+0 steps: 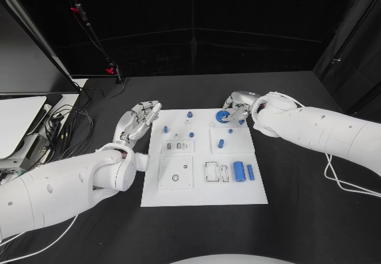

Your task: Assemble the parts on the task board

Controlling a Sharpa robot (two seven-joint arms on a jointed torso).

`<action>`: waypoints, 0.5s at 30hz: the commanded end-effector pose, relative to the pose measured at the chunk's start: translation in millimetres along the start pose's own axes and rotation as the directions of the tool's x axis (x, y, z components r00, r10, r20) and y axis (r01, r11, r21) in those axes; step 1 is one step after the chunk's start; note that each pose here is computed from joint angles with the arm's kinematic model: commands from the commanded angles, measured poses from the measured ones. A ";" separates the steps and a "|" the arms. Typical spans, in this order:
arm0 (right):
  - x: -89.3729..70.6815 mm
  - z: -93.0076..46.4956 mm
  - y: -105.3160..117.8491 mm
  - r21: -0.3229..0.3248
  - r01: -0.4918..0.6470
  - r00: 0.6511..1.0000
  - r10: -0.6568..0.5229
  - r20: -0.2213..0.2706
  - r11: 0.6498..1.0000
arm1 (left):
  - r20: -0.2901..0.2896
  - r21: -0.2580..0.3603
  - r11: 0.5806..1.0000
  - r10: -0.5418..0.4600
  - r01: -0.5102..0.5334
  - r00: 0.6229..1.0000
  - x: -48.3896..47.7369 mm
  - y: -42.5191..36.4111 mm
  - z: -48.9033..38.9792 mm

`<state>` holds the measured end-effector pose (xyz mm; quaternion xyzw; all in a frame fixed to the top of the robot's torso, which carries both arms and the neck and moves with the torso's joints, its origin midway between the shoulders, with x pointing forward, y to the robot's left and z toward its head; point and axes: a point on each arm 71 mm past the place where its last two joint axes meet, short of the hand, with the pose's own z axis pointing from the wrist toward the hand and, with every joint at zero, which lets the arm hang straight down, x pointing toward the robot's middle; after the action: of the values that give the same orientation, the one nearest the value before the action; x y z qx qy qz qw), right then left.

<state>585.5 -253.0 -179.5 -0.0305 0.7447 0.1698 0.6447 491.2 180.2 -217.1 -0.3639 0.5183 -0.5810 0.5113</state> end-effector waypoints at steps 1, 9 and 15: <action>0.5 -0.6 -0.2 0.002 0.005 1.000 -0.006 0.017 1.000 | -0.012 0.261 0.965 -0.003 0.006 1.000 0.9 -19.4 -2.0; -5.5 -2.7 3.5 -0.039 -0.048 0.994 0.052 0.098 0.998 | -0.013 0.260 0.966 -0.004 0.007 1.000 0.7 -19.5 -2.3; -12.1 -6.4 10.5 -0.097 -0.076 0.980 0.093 0.177 0.992 | -0.012 0.258 0.966 -0.003 0.006 1.000 -0.1 -19.6 -2.6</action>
<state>579.4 -250.1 -174.5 -0.0192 0.7122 0.2034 0.6716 490.9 181.4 -217.0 -0.3641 0.5183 -0.5810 0.5111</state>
